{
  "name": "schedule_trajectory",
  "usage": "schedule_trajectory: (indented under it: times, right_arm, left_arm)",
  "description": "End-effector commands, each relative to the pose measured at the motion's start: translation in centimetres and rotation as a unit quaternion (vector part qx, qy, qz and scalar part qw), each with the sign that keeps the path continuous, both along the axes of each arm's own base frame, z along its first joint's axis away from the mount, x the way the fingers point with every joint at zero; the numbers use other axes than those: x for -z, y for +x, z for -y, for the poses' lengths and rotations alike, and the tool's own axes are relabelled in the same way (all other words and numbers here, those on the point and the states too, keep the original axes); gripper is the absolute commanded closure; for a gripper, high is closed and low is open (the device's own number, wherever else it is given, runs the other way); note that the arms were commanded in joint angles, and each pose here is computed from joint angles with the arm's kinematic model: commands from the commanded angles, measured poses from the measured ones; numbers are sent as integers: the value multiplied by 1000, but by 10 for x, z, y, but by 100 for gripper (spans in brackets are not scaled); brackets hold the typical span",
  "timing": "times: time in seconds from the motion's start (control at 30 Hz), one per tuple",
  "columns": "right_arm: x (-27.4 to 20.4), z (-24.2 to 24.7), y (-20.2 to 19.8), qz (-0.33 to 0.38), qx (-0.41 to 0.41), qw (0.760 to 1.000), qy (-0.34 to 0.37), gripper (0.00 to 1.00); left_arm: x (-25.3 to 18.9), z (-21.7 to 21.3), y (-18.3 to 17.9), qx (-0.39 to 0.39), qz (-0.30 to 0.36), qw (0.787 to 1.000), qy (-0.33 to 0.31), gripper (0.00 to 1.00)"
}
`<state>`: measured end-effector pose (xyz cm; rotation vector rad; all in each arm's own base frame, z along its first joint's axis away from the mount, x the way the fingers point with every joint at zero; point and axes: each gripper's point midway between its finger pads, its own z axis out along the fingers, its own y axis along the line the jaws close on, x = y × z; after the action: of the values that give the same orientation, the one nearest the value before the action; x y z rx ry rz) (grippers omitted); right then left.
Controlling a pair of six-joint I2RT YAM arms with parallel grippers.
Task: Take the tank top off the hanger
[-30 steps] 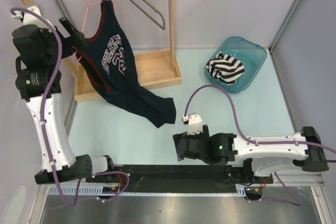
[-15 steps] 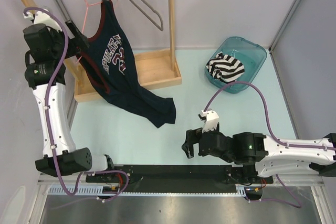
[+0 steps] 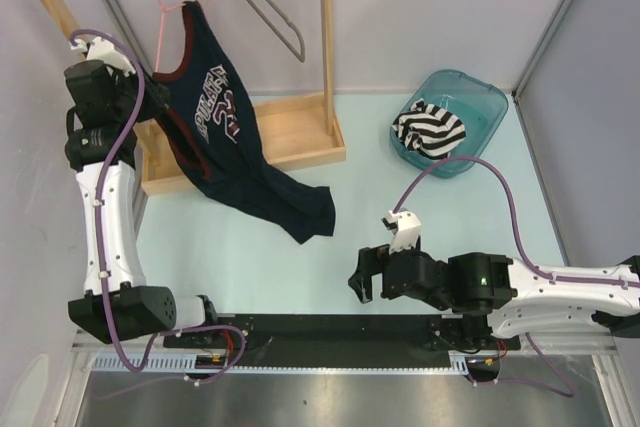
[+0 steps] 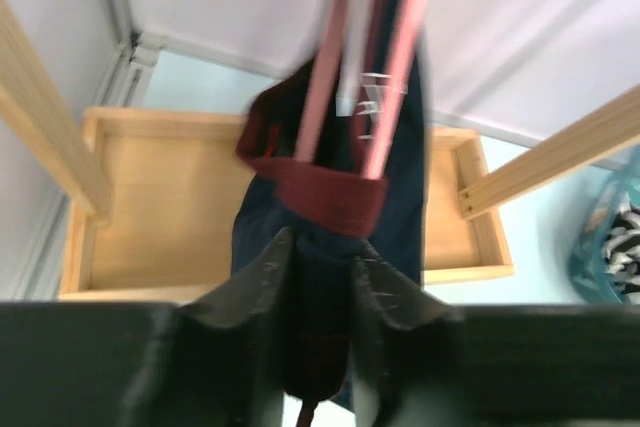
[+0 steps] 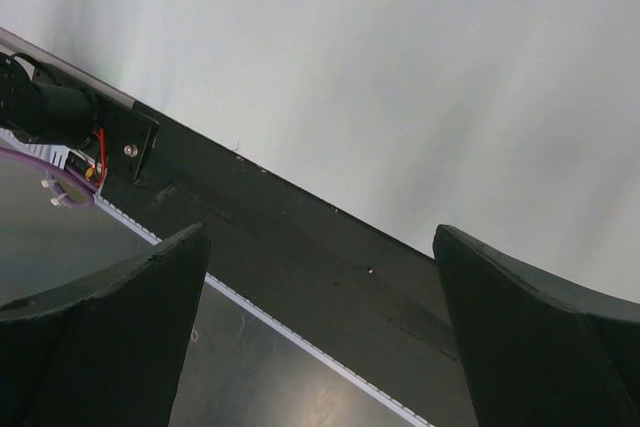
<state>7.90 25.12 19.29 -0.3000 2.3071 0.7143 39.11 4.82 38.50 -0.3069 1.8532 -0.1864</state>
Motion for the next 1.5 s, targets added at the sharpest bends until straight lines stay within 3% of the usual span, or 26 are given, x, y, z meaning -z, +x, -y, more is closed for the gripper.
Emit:
schedule_trajectory:
  times: [0.0, 0.3, 0.63, 0.87, 0.97, 1.2, 1.47]
  right_arm:
    - [-7, 2, 2, 6, 5, 1000, 12, 0]
    - [-11, 1, 7, 23, 2, 1000, 7, 1]
    - [-5, 9, -1, -10, 25, 999, 28, 1]
    - [-11, 11, 4, 9, 22, 999, 23, 1]
    - [-15, 6, 10, 23, 15, 1000, 15, 0]
    - [-27, -8, 12, 26, -2, 1000, 12, 0]
    - [-26, -3, 10, 8, 18, 999, 39, 1]
  left_arm:
    - [-44, 11, -8, 24, 75, 997, -3, 79]
    - [-111, 42, -37, 75, 156, 985, -24, 100]
    - [-152, 71, -82, 121, 207, 969, -53, 100]
    - [-159, 78, -123, 121, 233, 964, -30, 100]
    - [-158, 75, -125, 112, 234, 965, -24, 100]
    - [-152, 73, -94, 126, 204, 970, -39, 100]
    - [-130, 75, -138, 107, 207, 972, -10, 100]
